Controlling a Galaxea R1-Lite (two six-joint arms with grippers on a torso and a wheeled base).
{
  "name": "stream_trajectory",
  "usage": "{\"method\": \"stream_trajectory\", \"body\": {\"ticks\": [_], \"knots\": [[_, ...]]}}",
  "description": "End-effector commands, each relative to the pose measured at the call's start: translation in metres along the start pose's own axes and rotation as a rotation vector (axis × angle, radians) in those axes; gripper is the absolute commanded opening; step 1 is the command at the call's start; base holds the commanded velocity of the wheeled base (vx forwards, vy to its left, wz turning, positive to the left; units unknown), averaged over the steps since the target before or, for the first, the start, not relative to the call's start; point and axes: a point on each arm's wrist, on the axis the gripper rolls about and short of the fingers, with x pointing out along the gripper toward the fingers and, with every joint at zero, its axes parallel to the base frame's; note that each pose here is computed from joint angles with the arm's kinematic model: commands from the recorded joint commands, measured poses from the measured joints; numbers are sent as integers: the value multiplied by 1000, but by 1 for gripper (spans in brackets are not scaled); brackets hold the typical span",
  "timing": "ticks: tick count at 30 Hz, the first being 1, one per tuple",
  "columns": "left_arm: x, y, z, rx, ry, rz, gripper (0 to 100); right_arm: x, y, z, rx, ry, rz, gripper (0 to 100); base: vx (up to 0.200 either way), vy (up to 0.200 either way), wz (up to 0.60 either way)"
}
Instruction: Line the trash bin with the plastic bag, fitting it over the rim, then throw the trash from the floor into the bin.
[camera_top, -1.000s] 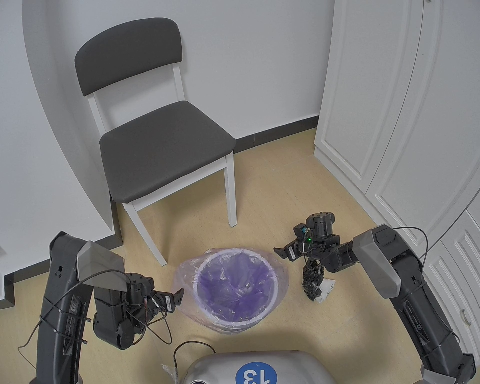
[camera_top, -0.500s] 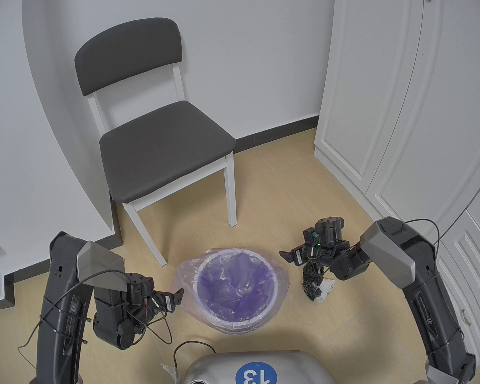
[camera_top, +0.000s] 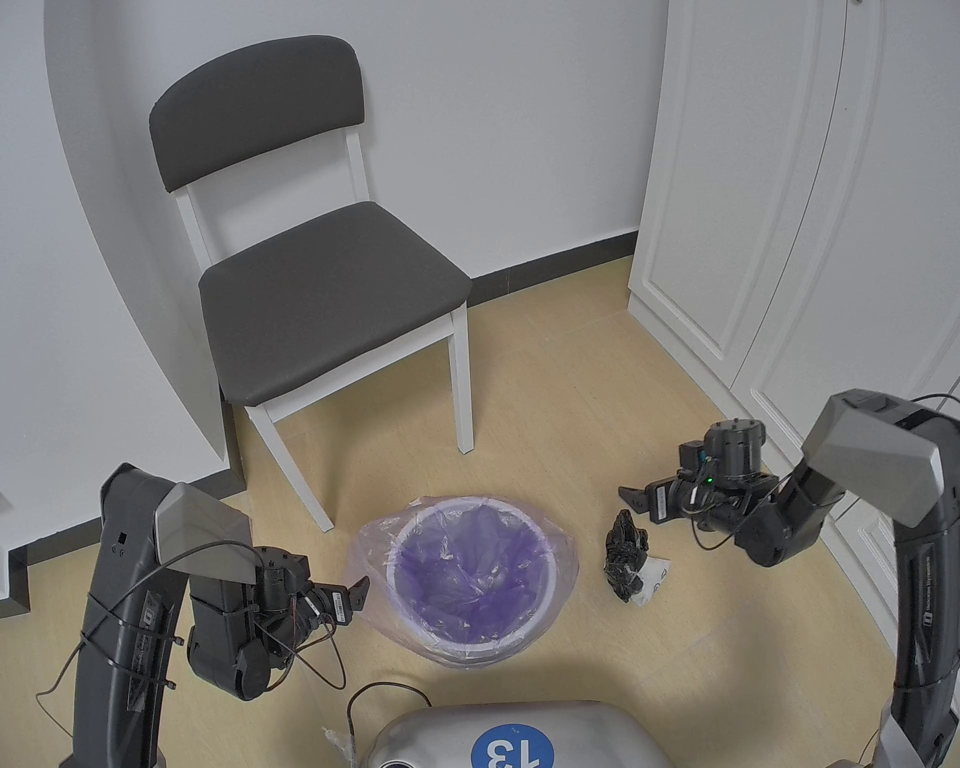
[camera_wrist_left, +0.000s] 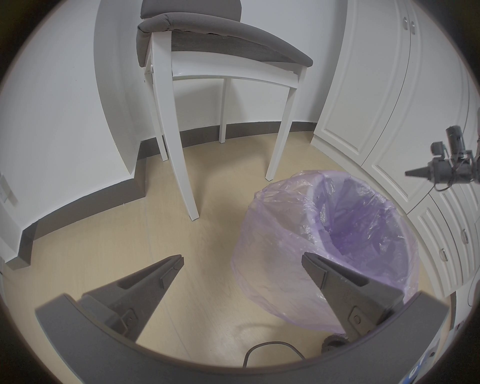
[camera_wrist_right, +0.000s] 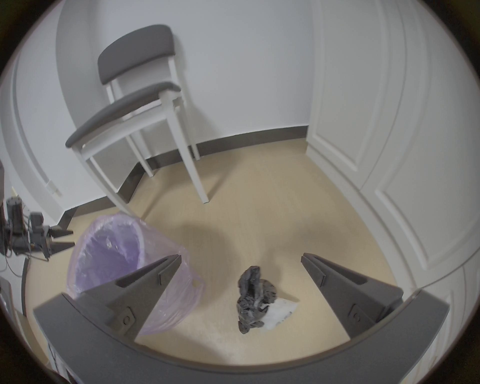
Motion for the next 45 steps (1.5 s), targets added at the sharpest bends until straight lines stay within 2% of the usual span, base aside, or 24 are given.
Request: {"method": "stream_trajectory", "body": {"ticks": [1, 6, 8, 11, 12, 13, 16, 18, 21, 22, 23, 28, 37, 45], "knots": [[0, -3, 2, 1, -18, -8, 100, -46, -6, 46, 20, -2, -38, 100, 0, 0, 0], [0, -2, 2, 4, -18, -3, 100, -72, 0, 74, 14, 66, -59, 100, 0, 0, 0], [0, -5, 1, 13, -19, -2, 100, -87, 1, 86, 11, 124, -58, 100, 0, 0, 0], [0, -7, 1, 32, -18, 1, 100, -100, 0, 92, 5, 260, -54, 100, 0, 0, 0], [0, -7, 1, 49, -18, 2, 100, -103, -1, 94, 5, 353, -52, 100, 0, 0, 0], [0, -7, 1, 55, -18, 1, 100, -103, -3, 94, 7, 404, -55, 100, 0, 0, 0], [-1, -7, 0, 59, -16, 3, 100, -74, -11, 74, 27, 526, -79, 100, 0, 0, 0], [-1, -7, 0, 59, -16, 3, 100, -61, -13, 66, 33, 540, -86, 100, 0, 0, 0], [-1, -7, 0, 58, -16, 3, 100, -19, -27, 34, 51, 551, -104, 100, 0, 0, 0], [-1, -7, 0, 58, -16, 3, 100, -19, -27, 34, 51, 551, -104, 100, 0, 0, 0], [-2, -7, -1, 58, -12, 3, 100, 2, -31, 19, 55, 536, -108, 100, 0, 0, 0], [-5, -8, -2, 60, 1, -2, 100, 43, -35, -4, 57, 525, -106, 100, 0, 0, 0], [-7, -12, -4, 63, 9, -9, 100, 102, -38, -18, 66, 492, -105, 100, 0, 0, 0], [-8, -12, -3, 69, 7, -7, 100, 113, -28, -16, 49, 534, -60, 100, 0, 0, 0]]}}
